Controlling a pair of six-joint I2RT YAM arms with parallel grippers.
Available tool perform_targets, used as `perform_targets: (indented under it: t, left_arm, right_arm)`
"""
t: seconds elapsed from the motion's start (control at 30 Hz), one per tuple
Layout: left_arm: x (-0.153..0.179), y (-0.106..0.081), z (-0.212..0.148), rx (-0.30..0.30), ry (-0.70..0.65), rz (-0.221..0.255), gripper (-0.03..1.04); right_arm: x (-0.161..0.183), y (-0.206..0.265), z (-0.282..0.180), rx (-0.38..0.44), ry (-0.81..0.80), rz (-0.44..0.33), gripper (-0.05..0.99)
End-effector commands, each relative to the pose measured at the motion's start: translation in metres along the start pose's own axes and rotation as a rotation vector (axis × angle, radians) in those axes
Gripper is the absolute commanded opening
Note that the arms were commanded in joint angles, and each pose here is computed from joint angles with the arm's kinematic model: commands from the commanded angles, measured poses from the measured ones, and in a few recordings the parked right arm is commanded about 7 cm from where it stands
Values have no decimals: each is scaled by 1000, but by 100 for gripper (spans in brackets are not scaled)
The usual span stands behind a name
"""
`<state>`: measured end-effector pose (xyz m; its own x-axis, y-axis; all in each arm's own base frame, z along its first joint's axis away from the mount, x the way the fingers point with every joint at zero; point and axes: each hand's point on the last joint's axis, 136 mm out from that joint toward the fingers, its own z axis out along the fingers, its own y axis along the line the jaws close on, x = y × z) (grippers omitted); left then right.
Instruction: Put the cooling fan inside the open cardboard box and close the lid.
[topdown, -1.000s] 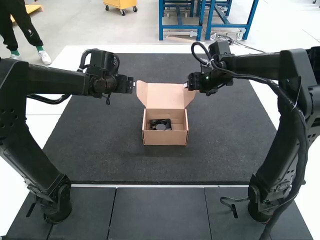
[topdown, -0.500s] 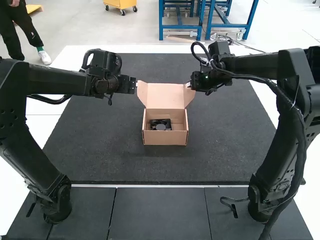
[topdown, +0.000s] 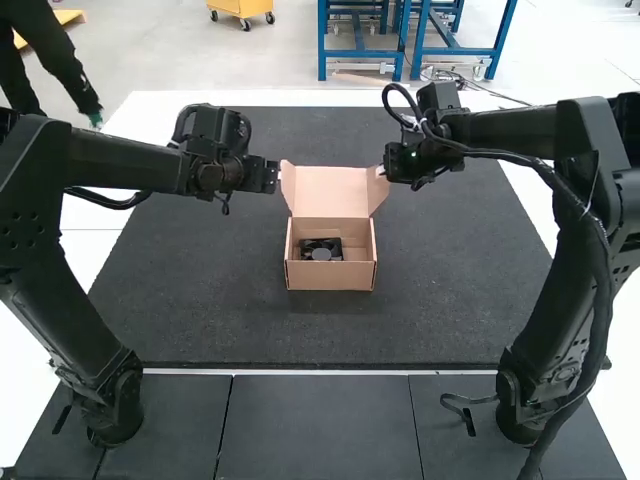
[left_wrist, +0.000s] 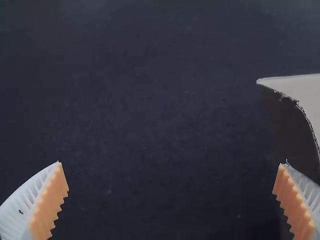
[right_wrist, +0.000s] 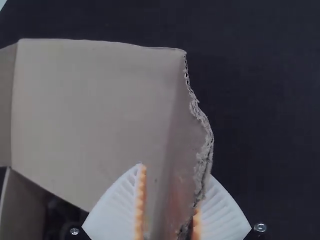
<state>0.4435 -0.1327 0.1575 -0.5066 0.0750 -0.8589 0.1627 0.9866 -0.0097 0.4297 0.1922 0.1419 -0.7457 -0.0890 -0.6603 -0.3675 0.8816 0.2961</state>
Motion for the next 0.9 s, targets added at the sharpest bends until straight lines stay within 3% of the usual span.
perform_targets:
  t: [0.0,0.43,0.87]
  left_arm:
    - [-19,-7,-2,19,-43,3,97]
    - [-20,-9,-1,20,-43,3,97]
    - [-22,-27,0,52,-44,18,97]
  right_arm:
    - [-19,-8,-10,22,-50,0,18]
    - [-23,-9,-20,41,-72,-30,9]
    - [-21,0,-28,25,-78,-59,1]
